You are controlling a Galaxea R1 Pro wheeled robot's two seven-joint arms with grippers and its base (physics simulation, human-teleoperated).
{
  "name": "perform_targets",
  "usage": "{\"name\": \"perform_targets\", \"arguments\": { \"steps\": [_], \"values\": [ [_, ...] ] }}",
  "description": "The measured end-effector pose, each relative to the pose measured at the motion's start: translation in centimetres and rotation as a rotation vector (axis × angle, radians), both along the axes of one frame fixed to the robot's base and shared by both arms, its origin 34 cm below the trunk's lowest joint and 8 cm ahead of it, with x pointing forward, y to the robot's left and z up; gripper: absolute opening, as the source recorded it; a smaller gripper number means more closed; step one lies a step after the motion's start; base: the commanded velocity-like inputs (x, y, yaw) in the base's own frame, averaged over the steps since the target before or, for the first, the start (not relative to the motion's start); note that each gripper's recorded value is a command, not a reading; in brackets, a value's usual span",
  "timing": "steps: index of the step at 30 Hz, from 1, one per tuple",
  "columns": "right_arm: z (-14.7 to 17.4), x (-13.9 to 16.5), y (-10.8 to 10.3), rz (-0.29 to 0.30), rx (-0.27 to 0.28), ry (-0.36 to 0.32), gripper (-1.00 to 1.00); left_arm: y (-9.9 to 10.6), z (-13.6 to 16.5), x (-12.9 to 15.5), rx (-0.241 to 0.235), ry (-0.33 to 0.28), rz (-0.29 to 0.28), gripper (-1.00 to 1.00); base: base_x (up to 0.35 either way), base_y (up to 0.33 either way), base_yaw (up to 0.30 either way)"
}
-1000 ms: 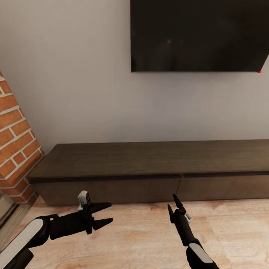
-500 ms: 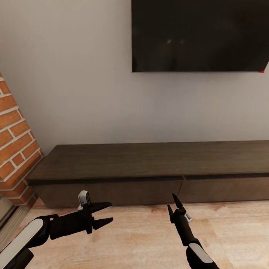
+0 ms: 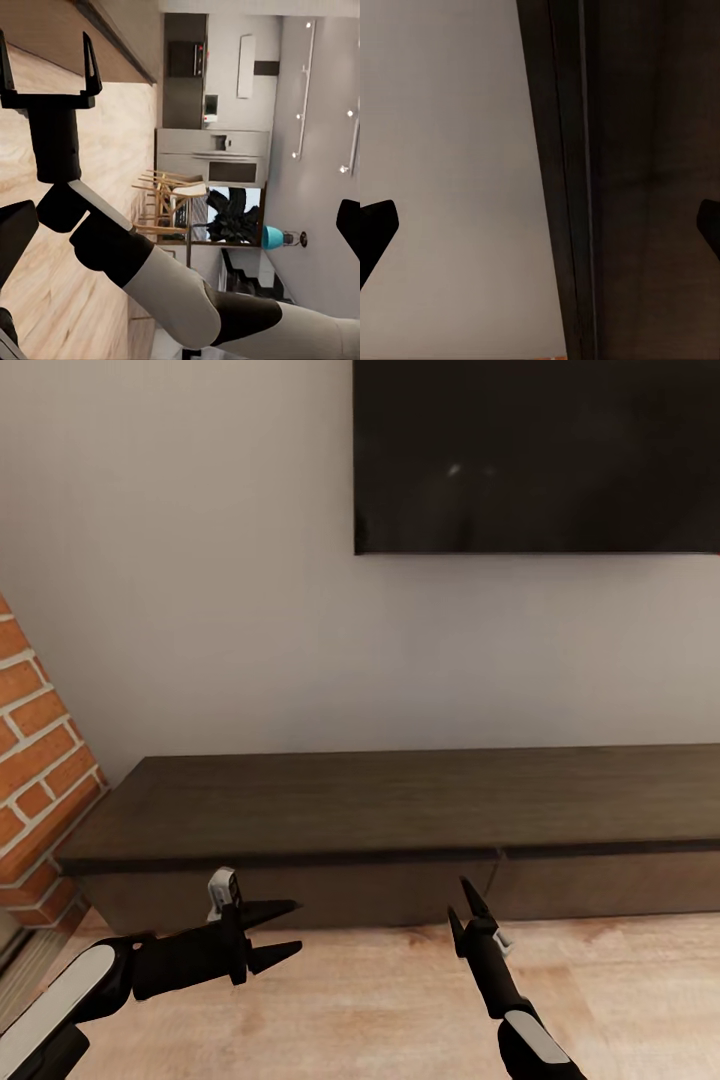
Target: Place each of the two pumpkins and all three candles from the living room inside a cabinet in the living room (use any cabinet), then make sure every cabinet is closed, and position the cauldron so it is next to a table in the living room.
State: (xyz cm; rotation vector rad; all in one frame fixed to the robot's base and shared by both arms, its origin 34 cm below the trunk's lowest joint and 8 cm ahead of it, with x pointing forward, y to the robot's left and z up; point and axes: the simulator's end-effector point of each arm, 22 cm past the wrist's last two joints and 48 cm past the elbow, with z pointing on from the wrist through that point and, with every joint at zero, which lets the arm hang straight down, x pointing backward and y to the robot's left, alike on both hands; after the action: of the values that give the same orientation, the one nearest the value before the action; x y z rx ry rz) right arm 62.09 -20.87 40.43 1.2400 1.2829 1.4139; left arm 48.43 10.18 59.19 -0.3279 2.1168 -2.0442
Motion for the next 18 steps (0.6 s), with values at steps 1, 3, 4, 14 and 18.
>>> {"name": "perform_targets", "arguments": {
  "steps": [1, 3, 4, 14, 18],
  "values": [
    [0.0, 0.0, 0.01, 0.0, 0.0, 0.0, 1.0, 0.01, 0.02, 0.02, 0.0, 0.0, 0.001, 1.0, 0.178, 0.036, 0.0],
    [-0.01, 0.0, 0.01, 0.0, 0.0, 0.0, 1.0, 0.04, 0.02, 0.04, 0.0, -0.001, 0.001, 1.0, 0.099, 0.019, 0.0],
    [-0.01, 0.0, 0.02, 0.001, 0.0, 0.0, 1.0, 0.05, -0.01, 0.05, 0.0, 0.0, 0.002, 1.0, 0.045, 0.008, 0.0],
    [-0.02, 0.0, 0.03, 0.001, -0.002, 0.0, 1.0, 0.13, 0.04, 0.15, 0.0, -0.001, 0.005, 1.0, 0.146, 0.001, 0.0],
    [-0.03, 0.0, 0.03, 0.001, -0.002, 0.0, 1.0, 0.15, 0.05, 0.17, 0.0, -0.002, 0.006, 1.0, 0.016, 0.0, 0.0]
  ]
}}
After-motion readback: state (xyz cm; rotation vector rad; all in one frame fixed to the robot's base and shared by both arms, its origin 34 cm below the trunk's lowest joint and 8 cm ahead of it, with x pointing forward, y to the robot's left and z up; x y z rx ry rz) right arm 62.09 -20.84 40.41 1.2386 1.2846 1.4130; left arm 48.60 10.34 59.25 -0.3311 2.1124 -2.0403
